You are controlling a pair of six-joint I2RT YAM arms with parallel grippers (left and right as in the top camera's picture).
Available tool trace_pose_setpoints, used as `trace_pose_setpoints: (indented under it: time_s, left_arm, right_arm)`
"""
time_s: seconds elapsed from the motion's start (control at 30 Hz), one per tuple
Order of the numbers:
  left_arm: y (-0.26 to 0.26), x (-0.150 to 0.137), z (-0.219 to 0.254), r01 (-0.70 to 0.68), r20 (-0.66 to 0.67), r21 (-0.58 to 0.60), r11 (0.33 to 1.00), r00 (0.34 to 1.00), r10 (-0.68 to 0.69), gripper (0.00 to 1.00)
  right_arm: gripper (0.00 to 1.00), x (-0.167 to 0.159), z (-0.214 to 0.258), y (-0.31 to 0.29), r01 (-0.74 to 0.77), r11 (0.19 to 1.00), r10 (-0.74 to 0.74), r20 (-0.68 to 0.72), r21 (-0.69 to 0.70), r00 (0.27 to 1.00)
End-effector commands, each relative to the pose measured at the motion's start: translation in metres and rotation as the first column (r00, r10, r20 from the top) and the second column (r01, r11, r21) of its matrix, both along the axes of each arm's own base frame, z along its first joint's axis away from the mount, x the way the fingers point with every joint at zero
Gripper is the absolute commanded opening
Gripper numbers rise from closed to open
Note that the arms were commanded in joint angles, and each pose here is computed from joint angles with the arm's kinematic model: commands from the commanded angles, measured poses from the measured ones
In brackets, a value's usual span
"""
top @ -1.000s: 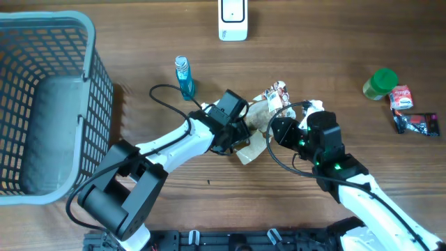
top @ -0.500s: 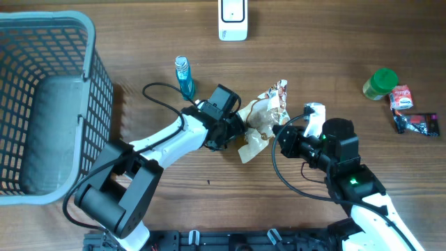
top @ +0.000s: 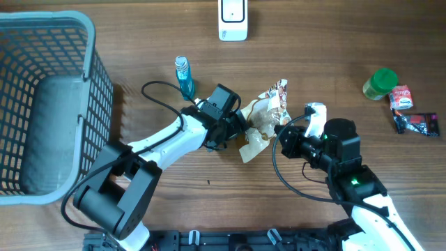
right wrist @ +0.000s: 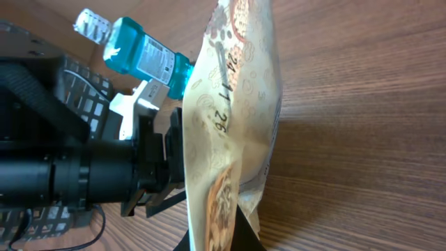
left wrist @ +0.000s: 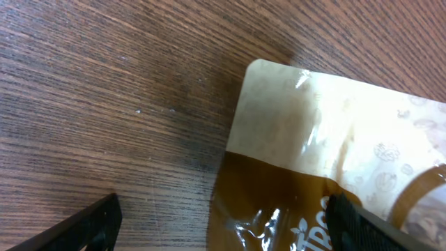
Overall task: Scan the item barcode
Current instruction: 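Release the left gripper and lift the pouch upright with the right gripper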
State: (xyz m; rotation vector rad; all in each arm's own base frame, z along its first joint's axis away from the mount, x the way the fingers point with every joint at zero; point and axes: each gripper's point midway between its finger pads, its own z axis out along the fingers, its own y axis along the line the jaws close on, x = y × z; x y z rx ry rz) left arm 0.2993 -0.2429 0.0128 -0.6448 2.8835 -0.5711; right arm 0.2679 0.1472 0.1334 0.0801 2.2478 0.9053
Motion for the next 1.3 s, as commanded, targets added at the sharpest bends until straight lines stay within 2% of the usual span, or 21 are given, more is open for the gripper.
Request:
trace_pose_setpoints:
  time_s: [0.0,0.07,0.2,0.53,0.73,1.1,1.27]
  left_arm:
    - [0.024,-0.008,-0.025,-0.015,-0.033,0.103,0.995,0.999,0.018,0.94]
    - [0.026,-0.008,-0.025,-0.019,-0.028,0.112,0.993,0.999,0.022,1.0]
    - [0.03,-0.006,-0.026,-0.026,-0.02,0.132,0.991,0.999,0.029,1.0]
    - [0.038,0.0,-0.026,-0.054,-0.011,0.143,0.988,0.998,0.056,1.0]
    - [0.05,0.008,-0.026,-0.093,-0.012,0.143,0.985,0.995,0.095,1.0]
    - [0.063,0.015,-0.026,-0.13,-0.004,0.152,0.98,0.991,0.132,1.0]
    - [0.064,0.016,-0.026,-0.133,0.0,0.157,0.979,0.991,0.135,1.0]
  right_arm:
    - [0.05,-0.004,0.011,0.006,-0.051,0.999,0.05,0.045,0.015,0.998]
    - [0.04,-0.006,0.015,0.01,-0.076,0.997,0.075,0.047,0.031,0.996]
    - [0.05,-0.007,0.033,0.017,-0.127,0.991,0.123,0.09,0.046,0.988]
    - [0.05,-0.013,0.091,0.015,-0.168,0.986,0.167,0.215,-0.016,0.962]
    - [0.05,-0.024,0.121,0.014,-0.187,0.982,0.185,0.242,-0.014,0.953]
    - [0.05,-0.059,0.196,0.034,-0.383,0.923,0.34,0.394,0.034,0.854]
    - [0.05,-0.067,0.228,0.034,-0.405,0.914,0.349,0.459,0.025,0.817]
